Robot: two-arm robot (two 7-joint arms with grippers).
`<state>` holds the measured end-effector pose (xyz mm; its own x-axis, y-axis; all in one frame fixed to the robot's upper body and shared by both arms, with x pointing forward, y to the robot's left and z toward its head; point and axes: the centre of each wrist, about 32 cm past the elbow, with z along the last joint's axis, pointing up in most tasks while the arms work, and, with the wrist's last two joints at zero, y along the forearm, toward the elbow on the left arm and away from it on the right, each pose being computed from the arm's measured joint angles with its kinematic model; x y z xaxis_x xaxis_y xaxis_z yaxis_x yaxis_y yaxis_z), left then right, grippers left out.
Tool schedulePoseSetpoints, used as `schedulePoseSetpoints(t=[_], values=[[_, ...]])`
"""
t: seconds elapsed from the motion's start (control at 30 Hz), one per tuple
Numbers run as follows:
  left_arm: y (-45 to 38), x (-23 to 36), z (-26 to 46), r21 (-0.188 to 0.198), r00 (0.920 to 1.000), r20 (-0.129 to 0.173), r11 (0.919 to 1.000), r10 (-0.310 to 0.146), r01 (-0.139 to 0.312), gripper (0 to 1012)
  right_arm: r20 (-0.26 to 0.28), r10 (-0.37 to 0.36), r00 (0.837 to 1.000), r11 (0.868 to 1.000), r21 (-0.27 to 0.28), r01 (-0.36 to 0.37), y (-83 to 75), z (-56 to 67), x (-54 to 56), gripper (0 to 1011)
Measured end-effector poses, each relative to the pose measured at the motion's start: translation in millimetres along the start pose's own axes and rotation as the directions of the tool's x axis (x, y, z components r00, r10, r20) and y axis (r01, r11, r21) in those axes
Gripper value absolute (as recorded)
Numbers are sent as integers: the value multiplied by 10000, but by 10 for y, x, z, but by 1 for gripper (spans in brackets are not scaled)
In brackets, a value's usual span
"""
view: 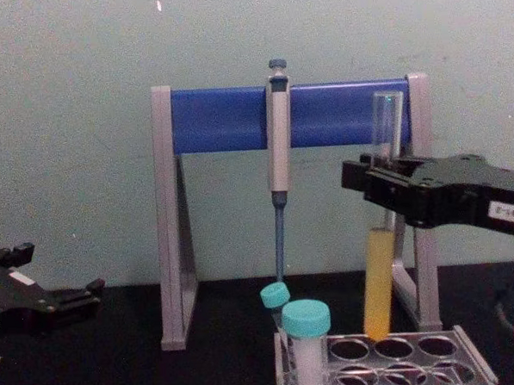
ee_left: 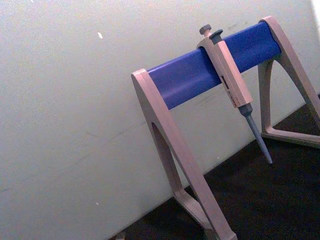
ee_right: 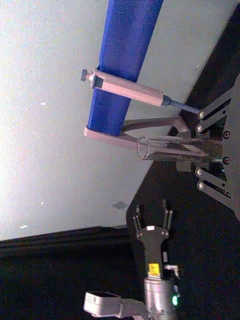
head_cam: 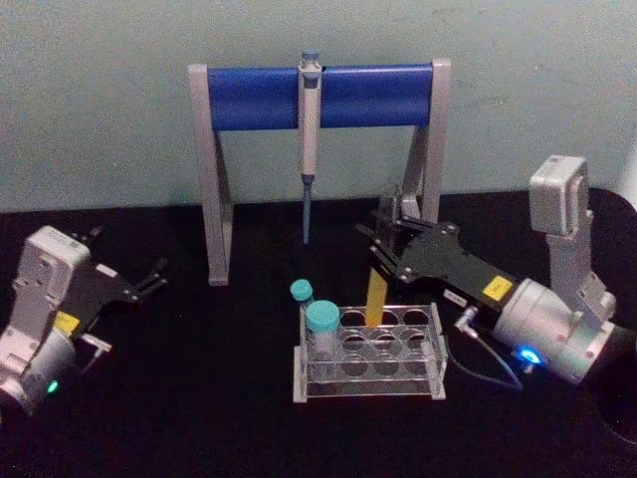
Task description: Pick up the test tube from the test tube rack, shake it, then place it back into the test tube rack.
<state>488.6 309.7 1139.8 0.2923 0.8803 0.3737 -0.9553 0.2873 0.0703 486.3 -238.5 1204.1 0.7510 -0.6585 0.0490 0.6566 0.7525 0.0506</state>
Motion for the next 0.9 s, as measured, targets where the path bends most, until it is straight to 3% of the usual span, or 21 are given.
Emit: schedulePoseSetpoints(t=[0.33,0.63,0.9], values=[[0,0,0,0,10000,1,10000,0,0,1010,15,-287,9996,9992,296,286,222,-81,122,229],[0,0,0,0,10000,0,10000,0,0,1010,214,-1019,9946,9946,204,1015,212,-107,202,229],[0,0,0,0,10000,0,10000,0,0,1010,214,-1196,9926,9927,159,1193,185,-112,212,229]])
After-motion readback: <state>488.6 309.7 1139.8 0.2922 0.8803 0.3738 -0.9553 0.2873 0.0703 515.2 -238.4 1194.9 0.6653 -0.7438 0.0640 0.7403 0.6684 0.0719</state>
